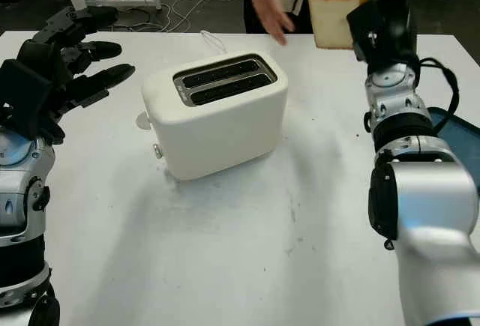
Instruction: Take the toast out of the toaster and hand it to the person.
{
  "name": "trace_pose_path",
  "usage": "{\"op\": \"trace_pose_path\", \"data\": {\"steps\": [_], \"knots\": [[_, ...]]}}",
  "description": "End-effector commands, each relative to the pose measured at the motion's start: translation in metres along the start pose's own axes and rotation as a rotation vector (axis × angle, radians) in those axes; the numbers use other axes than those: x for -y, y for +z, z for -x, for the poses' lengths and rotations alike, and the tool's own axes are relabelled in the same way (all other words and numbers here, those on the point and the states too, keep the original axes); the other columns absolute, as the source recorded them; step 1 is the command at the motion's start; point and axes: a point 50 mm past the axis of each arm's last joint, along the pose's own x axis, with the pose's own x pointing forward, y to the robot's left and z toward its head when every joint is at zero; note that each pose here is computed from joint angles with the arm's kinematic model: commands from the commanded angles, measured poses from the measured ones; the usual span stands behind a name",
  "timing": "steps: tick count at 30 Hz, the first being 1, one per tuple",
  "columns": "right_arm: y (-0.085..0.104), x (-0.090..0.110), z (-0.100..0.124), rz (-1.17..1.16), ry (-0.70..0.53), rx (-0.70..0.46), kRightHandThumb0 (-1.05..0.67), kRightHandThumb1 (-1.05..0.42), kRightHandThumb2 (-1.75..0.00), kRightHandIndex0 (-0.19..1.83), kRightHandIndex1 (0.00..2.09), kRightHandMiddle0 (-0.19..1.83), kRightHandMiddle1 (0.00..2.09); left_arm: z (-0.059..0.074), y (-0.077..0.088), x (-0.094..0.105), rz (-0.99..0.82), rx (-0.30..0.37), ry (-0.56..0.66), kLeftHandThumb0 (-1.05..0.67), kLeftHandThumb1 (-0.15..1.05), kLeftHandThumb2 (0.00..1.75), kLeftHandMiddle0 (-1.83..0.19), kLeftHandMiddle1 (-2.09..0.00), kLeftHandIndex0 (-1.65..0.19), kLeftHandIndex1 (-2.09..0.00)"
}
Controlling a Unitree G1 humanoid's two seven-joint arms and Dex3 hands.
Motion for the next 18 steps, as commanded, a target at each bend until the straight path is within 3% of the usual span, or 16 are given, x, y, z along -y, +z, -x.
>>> {"op": "trace_pose_path", "data": {"steps": [1,3,6,9,18], "knots": [[-0.013,-0.003,0.003,-0.024,0.010,-0.049,-0.22,-0.92,-0.39,0.57,1.75,0.25,1.54,0.002,-0.003,-0.001,-0.002,0.001,0.001,-0.22,0.84,0.00,-0.20,-0.96,-0.33,-0.55],[-0.016,-0.006,0.004,-0.002,0.012,-0.051,-0.26,-0.92,-0.38,0.58,1.75,0.26,1.57,0.002,-0.002,0.000,-0.001,0.000,0.001,-0.22,0.84,0.00,-0.20,-0.96,-0.33,-0.55],[-0.021,-0.010,0.006,0.002,0.044,-0.040,-0.28,-0.92,-0.34,0.83,1.75,0.54,1.73,0.002,-0.002,0.000,0.000,-0.001,-0.002,-0.23,0.84,0.00,-0.20,-0.96,-0.33,-0.55],[-0.023,-0.012,0.007,-0.005,0.068,-0.049,-0.31,-0.92,-0.36,0.91,1.75,0.70,1.74,0.002,-0.002,0.000,-0.005,0.003,-0.003,-0.24,0.84,0.00,-0.21,-0.97,-0.33,-0.56],[-0.024,-0.018,0.009,0.027,0.089,-0.030,-0.27,-0.92,-0.37,0.91,1.75,0.60,1.75,0.002,-0.003,0.000,0.006,0.003,-0.003,-0.24,0.84,0.00,-0.20,-0.97,-0.32,-0.56]]}}
